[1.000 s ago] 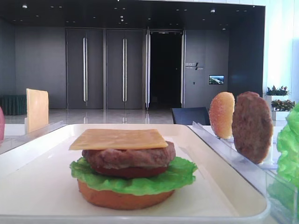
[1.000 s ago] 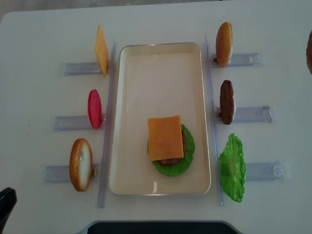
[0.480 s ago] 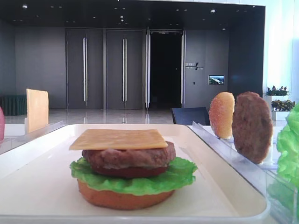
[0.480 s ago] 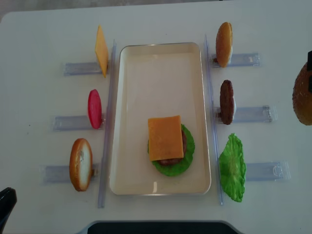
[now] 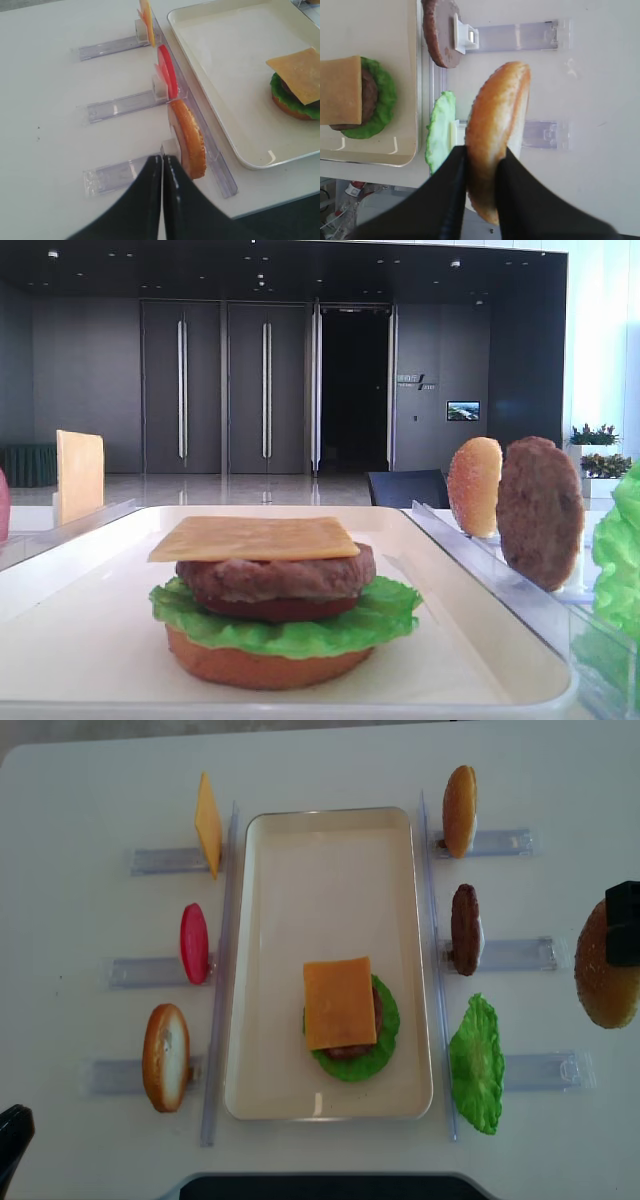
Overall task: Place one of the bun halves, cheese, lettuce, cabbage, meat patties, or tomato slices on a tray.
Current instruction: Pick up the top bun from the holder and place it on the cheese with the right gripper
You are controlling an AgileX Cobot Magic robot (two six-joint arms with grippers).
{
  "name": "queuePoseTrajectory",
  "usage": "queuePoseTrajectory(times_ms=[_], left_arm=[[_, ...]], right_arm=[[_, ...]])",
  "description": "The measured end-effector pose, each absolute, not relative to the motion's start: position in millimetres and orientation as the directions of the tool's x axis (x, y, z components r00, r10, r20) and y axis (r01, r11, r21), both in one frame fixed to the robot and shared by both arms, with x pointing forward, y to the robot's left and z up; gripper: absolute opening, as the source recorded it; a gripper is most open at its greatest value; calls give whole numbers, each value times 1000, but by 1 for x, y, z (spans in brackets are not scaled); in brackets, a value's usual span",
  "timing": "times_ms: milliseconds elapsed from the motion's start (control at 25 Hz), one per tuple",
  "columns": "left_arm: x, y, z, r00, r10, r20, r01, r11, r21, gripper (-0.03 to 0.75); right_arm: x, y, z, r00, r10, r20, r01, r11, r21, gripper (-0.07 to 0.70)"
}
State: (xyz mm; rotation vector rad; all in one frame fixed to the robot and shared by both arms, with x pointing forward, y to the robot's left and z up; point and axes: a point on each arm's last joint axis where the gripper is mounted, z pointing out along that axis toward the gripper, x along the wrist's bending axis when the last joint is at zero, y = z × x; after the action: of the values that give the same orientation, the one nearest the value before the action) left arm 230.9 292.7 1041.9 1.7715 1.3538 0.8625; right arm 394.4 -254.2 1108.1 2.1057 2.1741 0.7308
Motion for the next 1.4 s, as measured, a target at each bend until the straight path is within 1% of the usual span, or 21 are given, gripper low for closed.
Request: queuePoseTrajectory(times_ms=[120, 200, 280, 400, 480, 640, 840, 1000, 1320, 1400], left_arm=[[231, 293, 1042, 220, 973, 76, 480, -176, 859, -1], [231, 293, 1042, 220, 973, 76, 480, -176, 859, -1], [231, 293, 1042, 220, 973, 76, 480, -176, 859, -1], [231, 293, 1042, 220, 973, 76, 480, -176, 859, -1], [231, 293, 1042, 220, 973, 76, 480, -176, 859, -1], [231, 293, 1042, 220, 973, 76, 480, -176, 859, -1], [231, 293, 1042, 220, 973, 76, 480, -176, 859, -1], [231, 293, 1042, 220, 973, 76, 480, -176, 859, -1], [231, 293, 1042, 220, 973, 76, 480, -176, 859, -1], [231, 293, 1042, 220, 973, 76, 480, -176, 859, -1]], right_arm=[[394, -253, 1109, -96, 946, 310, 937, -19, 349, 127], [394, -248, 1110, -129, 928, 349, 937, -1, 350, 127], [395, -241, 1112, -174, 890, 421, 936, 17, 351, 127], [394, -227, 1118, -248, 799, 547, 928, 34, 371, 127], [394, -221, 1123, -293, 744, 601, 918, 42, 395, 127], [396, -214, 1128, -338, 666, 665, 904, 34, 426, 127], [400, -205, 1117, -348, 556, 754, 913, 18, 408, 127], [405, -202, 1102, -334, 511, 792, 923, 7, 385, 127], [411, -198, 1083, -298, 403, 865, 914, -141, 380, 127], [411, -199, 1077, -285, 388, 876, 910, -178, 375, 125]])
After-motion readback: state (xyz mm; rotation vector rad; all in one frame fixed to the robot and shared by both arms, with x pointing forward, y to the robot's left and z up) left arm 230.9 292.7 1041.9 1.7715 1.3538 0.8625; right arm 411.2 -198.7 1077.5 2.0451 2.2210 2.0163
